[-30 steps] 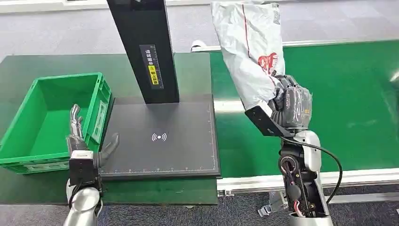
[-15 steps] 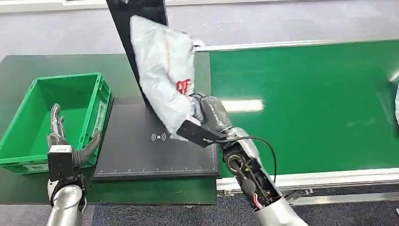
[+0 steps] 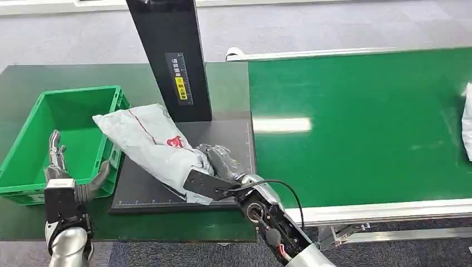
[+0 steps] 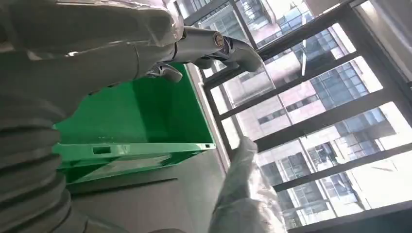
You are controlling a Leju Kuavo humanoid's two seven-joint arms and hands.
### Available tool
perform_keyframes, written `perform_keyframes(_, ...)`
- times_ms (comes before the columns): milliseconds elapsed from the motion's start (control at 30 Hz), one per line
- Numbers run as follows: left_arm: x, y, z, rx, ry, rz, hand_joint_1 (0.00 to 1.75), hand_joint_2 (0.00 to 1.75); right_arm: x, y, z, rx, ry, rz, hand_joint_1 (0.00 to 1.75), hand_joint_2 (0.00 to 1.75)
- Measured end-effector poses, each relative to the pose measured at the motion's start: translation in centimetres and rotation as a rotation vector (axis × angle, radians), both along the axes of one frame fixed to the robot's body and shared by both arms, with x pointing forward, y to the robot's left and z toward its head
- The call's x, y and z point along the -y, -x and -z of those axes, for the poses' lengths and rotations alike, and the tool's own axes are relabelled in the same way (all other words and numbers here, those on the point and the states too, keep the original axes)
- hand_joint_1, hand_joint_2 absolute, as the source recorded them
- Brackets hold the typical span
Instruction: Moved the parcel from conveyor to table for the left to box.
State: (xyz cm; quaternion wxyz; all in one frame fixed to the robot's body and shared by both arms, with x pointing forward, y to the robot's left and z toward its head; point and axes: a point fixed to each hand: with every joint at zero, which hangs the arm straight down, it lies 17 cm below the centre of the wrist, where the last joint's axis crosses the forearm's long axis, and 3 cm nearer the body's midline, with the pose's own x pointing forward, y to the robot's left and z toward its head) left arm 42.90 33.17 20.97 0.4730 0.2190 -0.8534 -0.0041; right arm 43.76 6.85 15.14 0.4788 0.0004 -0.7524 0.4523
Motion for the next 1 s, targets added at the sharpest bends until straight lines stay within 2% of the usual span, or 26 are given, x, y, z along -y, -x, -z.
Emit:
perform_keyframes(400, 0.2, 0.0, 0.1, -0.005, -0.002, 0.006, 0.00, 1.75, -0.8, 0.6, 0.7, -0.027, 0.004, -0.023, 1.75, 1.75)
perform_keyframes(433, 0.3, 0.0, 0.2, -0.009, 0.001, 0.007, 0.00, 1.75, -1.2, 1.0, 0.9, -0.039, 0.004, -0.036, 0.00, 1.75)
perform_keyframes(500, 0.5, 0.0, 0.5, -0.021, 0.004, 0.011, 0.00, 1.75, -1.7, 1.7, 1.9, -0.076, 0.027, -0.039, 0.00, 1.75)
perform_keyframes(567, 0.7, 0.2, 0.8, -0.036, 0.002, 0.014, 0.00, 1.75, -1.3, 2.0, 3.7, -0.105, 0.071, 0.006, 0.00, 1.75)
perform_keyframes(600, 0.9, 0.2, 1.0, -0.043, 0.000, 0.018, 0.00, 1.75, -0.7, 1.8, 4.8, -0.117, 0.090, 0.050, 0.00, 0.00)
perform_keyframes(667, 1.1, 0.4, 1.5, -0.060, -0.002, 0.019, 0.00, 1.75, 0.8, 1.5, 6.3, -0.115, 0.110, 0.122, 0.00, 0.00)
perform_keyframes(700, 1.5, 0.4, 1.8, -0.074, -0.011, 0.033, 0.00, 1.75, 2.4, 0.9, 7.0, -0.103, 0.116, 0.192, 0.00, 0.00)
perform_keyframes(767, 2.9, 0.2, 2.7, -0.112, -0.048, 0.083, 0.00, 1.75, 6.7, -0.4, 8.8, -0.152, 0.092, 0.346, 0.00, 0.00)
perform_keyframes(800, 3.7, 0.2, 3.0, -0.126, -0.067, 0.103, 0.00, 1.75, 8.7, -0.8, 9.5, -0.197, 0.064, 0.387, 0.00, 0.00)
perform_keyframes(867, 4.9, 0.2, 3.6, -0.141, -0.087, 0.129, 0.00, 1.75, 13.0, -1.7, 10.3, -0.257, 0.008, 0.445, 0.00, 0.00)
perform_keyframes(1000, 6.4, 0.2, 3.7, -0.143, -0.101, 0.161, 0.00, 1.75, 18.0, -1.9, 11.4, -0.309, -0.048, 0.523, 0.00, 0.00)
